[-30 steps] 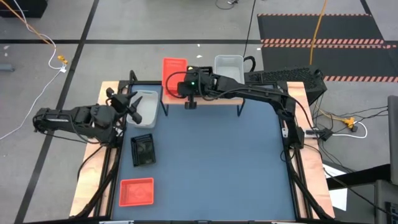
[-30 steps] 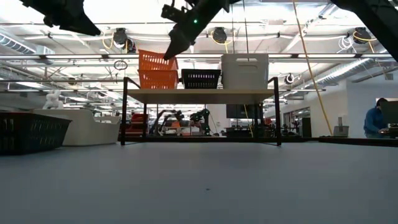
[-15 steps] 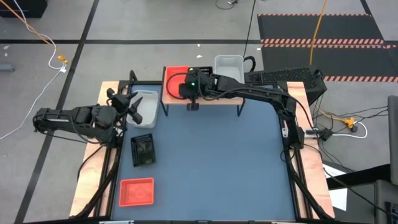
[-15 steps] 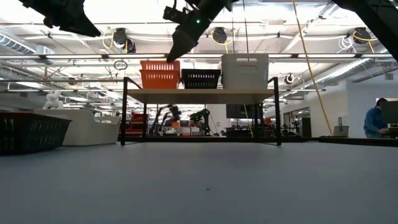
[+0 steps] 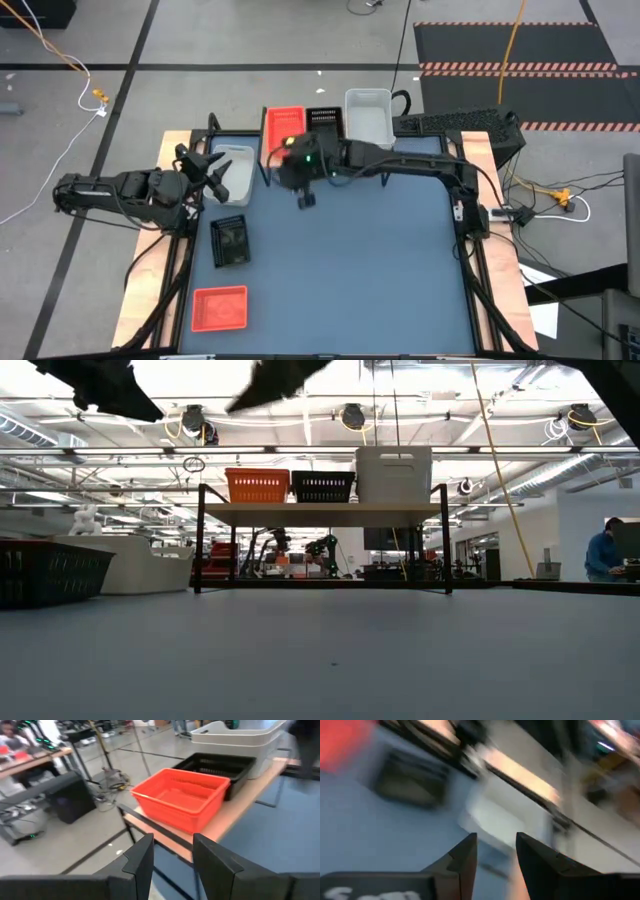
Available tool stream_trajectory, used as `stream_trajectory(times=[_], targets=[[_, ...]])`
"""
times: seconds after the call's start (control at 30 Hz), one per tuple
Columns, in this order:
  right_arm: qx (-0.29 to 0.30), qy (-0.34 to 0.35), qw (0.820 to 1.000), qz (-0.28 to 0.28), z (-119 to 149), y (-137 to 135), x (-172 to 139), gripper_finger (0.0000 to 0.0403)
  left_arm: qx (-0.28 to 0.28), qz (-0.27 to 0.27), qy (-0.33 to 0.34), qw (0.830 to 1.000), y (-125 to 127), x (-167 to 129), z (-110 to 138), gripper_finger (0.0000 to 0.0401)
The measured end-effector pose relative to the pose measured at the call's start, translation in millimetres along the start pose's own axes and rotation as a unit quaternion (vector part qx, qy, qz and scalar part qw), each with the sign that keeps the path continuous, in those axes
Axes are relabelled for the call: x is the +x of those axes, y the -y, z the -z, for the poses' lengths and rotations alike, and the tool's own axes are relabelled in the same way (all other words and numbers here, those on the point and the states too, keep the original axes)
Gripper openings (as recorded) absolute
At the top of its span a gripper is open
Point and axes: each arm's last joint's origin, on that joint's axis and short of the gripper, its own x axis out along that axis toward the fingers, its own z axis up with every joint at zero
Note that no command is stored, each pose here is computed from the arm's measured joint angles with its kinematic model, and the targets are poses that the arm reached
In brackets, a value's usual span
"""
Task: Stack baskets on shelf by color
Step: Stack the black bin on top of the other black bin on the shelf
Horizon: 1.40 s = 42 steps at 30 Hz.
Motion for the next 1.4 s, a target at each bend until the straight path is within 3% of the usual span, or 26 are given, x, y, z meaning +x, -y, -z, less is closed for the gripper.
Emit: stream_trajectory(times=[0.13,0.33,0.53,0.7,0.87,1.13,1.4], targets=[[0.032,0.081,0.996,-0.031,-13,-36,20,0.0134,-0.006,0.012,-0.003,1.000,1,0,0,0.0140],[0.059,0.164,0.984,-0.038,3,-104,70,0.0134,-0.021,0.040,-0.010,0.999,2,0,1,0.0140],[0.052,0.186,0.981,0.019,7,-149,112,0.0135,-0.027,0.061,-0.016,0.998,4,-1,2,0.0140],[0.051,0.195,0.979,0.023,-9,-153,152,0.0135,-0.037,0.062,-0.017,0.997,4,-1,2,0.0140],[0.047,0.145,0.988,-0.009,-1,-165,184,0.0145,-0.044,0.065,-0.027,0.997,4,-1,4,0.0140],[0.088,0.114,0.987,-0.066,1,-181,185,0.0175,-0.028,0.063,-0.032,0.997,3,-1,6,0.0140],[0.113,0.090,0.986,-0.079,14,-175,192,0.0165,-0.033,0.063,-0.032,0.997,3,-1,5,0.0140]])
